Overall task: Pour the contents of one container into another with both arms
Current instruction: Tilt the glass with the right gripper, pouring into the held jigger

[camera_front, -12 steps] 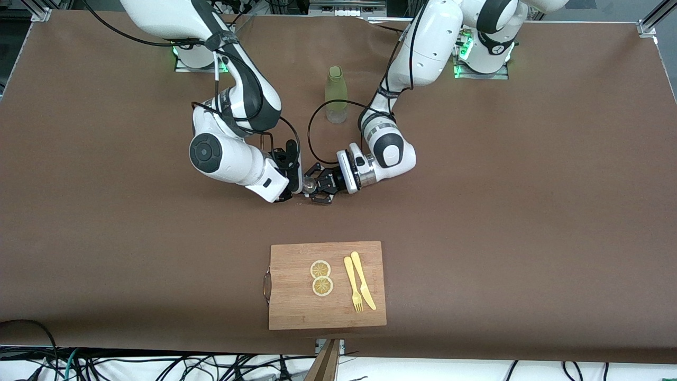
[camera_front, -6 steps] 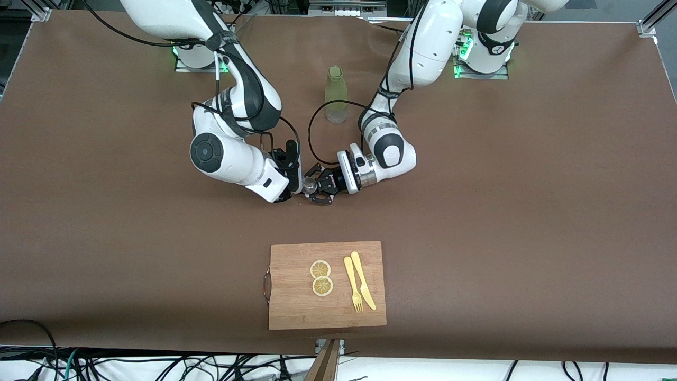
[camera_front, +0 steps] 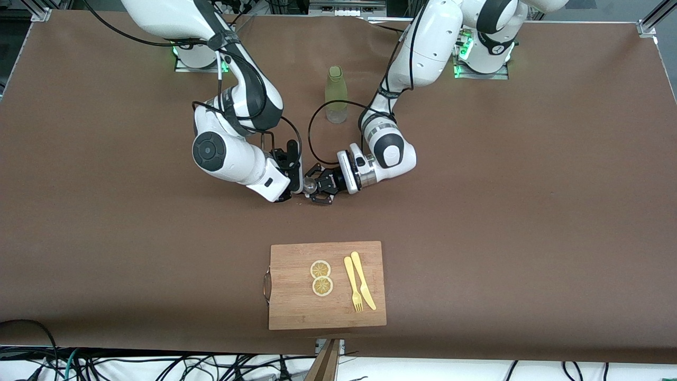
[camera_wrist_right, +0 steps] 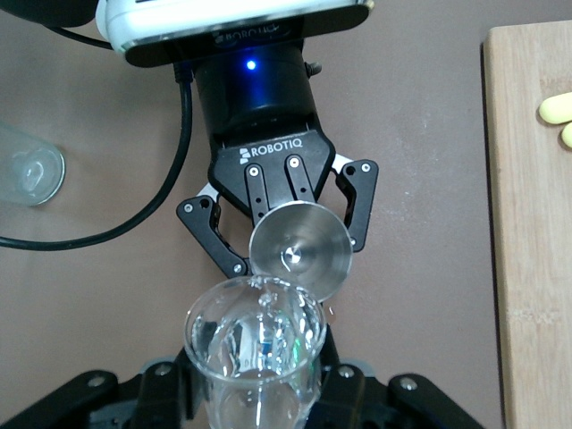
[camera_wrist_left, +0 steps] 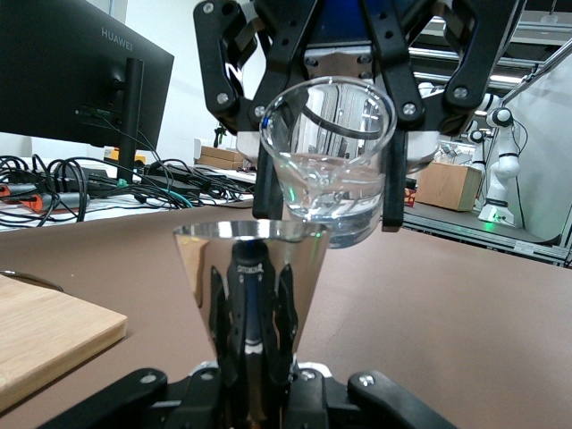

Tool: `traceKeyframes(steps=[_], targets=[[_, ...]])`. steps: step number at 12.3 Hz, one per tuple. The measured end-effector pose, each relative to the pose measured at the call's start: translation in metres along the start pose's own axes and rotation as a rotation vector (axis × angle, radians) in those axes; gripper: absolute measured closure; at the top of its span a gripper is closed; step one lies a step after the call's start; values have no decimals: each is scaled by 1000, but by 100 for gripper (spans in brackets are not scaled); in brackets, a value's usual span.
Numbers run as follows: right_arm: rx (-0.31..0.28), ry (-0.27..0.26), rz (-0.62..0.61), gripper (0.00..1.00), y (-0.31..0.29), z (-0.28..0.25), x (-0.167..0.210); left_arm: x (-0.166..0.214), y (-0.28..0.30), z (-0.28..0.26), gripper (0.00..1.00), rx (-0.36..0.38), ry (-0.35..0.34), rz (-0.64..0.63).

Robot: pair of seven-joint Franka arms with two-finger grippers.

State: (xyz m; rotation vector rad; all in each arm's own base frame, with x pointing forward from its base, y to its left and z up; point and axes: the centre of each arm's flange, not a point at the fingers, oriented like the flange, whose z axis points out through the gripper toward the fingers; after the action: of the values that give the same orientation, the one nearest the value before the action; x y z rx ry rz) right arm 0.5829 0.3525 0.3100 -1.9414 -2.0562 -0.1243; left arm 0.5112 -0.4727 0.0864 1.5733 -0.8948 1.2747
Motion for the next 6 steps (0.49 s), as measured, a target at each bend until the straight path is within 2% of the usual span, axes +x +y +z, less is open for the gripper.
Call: traceKeyframes(steps=[6], targets=[[-4,0,14,51,-1,1,3,0,0,0,91,0,0,0]])
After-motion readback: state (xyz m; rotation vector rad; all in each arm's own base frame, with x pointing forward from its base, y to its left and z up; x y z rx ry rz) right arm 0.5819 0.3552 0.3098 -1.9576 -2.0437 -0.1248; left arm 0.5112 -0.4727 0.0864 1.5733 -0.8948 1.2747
